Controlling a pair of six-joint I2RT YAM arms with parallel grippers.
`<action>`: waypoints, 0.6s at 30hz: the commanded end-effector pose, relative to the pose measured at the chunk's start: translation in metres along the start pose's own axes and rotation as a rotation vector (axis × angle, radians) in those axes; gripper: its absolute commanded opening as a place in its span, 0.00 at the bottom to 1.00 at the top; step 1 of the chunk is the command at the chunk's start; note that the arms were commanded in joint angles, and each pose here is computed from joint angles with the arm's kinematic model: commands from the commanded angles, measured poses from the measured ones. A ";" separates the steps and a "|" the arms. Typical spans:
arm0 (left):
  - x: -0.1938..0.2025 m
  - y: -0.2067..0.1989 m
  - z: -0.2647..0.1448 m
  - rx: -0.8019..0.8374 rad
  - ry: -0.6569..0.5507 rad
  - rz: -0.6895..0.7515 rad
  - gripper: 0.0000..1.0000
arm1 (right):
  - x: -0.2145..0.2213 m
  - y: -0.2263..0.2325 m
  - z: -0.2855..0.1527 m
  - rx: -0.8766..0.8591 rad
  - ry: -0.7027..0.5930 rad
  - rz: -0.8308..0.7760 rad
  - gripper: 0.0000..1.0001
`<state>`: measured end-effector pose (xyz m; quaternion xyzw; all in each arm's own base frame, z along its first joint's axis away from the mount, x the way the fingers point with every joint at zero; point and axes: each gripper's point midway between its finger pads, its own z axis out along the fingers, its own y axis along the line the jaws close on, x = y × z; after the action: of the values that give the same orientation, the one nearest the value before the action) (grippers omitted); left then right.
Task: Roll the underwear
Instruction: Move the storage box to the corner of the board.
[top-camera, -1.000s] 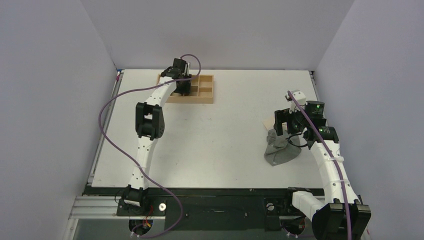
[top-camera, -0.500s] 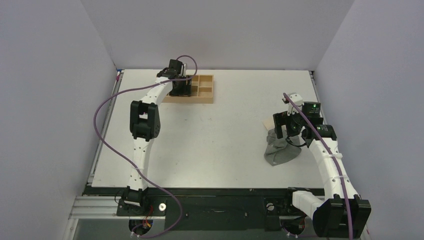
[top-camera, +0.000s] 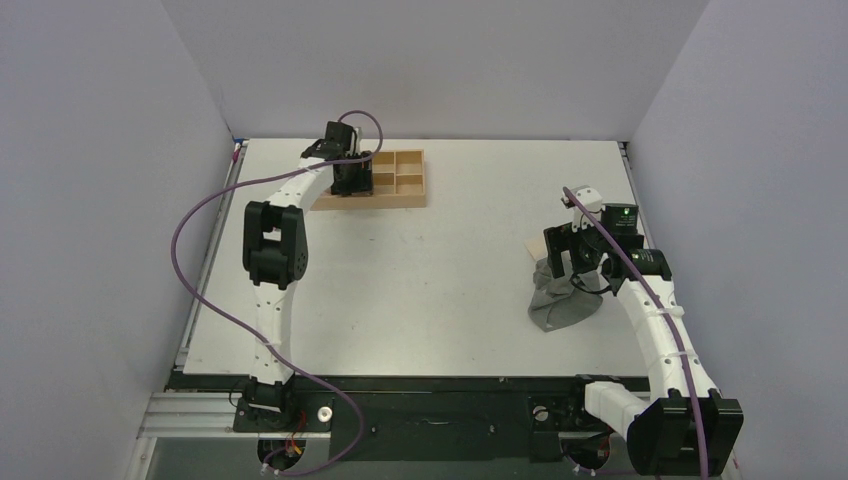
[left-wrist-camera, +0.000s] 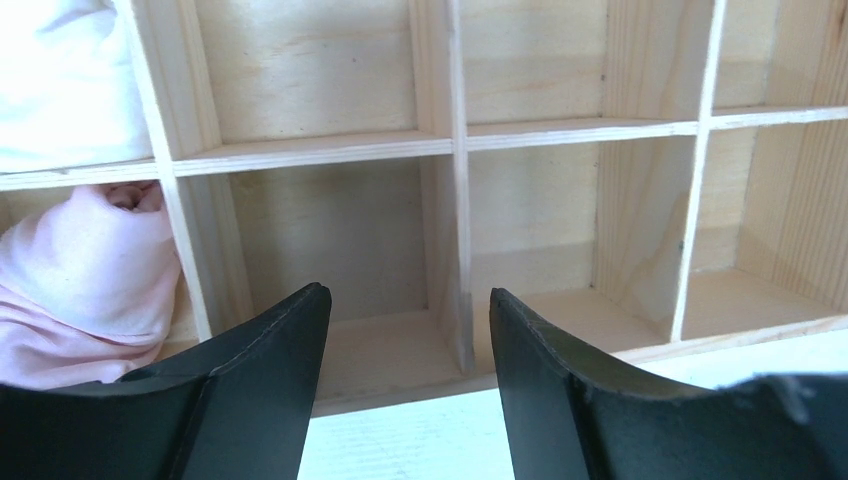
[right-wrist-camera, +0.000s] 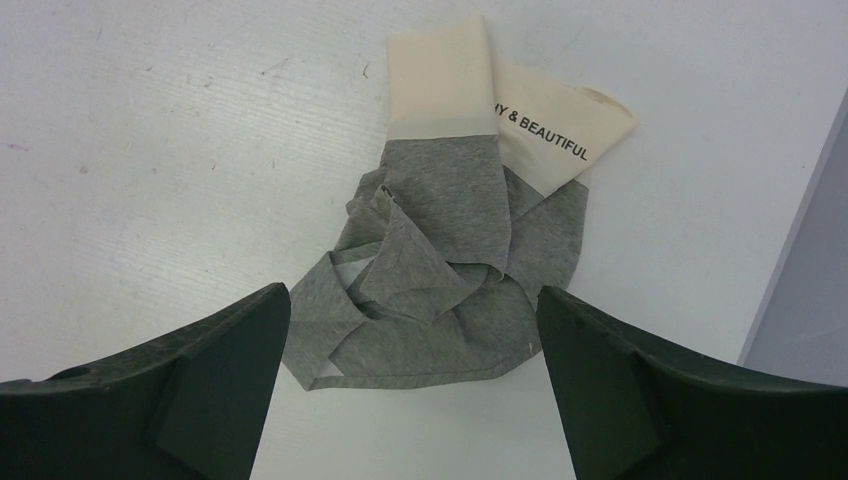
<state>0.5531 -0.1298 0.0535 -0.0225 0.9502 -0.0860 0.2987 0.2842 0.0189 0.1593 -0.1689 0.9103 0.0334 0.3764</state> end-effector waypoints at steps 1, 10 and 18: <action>-0.024 0.016 -0.018 -0.026 -0.070 -0.043 0.57 | 0.000 -0.002 0.000 0.018 -0.005 -0.010 0.89; -0.007 0.036 -0.018 -0.044 -0.029 -0.056 0.57 | -0.001 -0.005 -0.002 0.028 0.003 -0.021 0.89; 0.008 0.038 -0.032 -0.023 -0.006 -0.039 0.56 | 0.000 -0.003 0.000 0.019 0.005 -0.016 0.89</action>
<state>0.5327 -0.0944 0.0378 -0.0474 0.9565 -0.0734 0.2785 0.2839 0.0167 0.1589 -0.1697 0.9110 0.0272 0.3748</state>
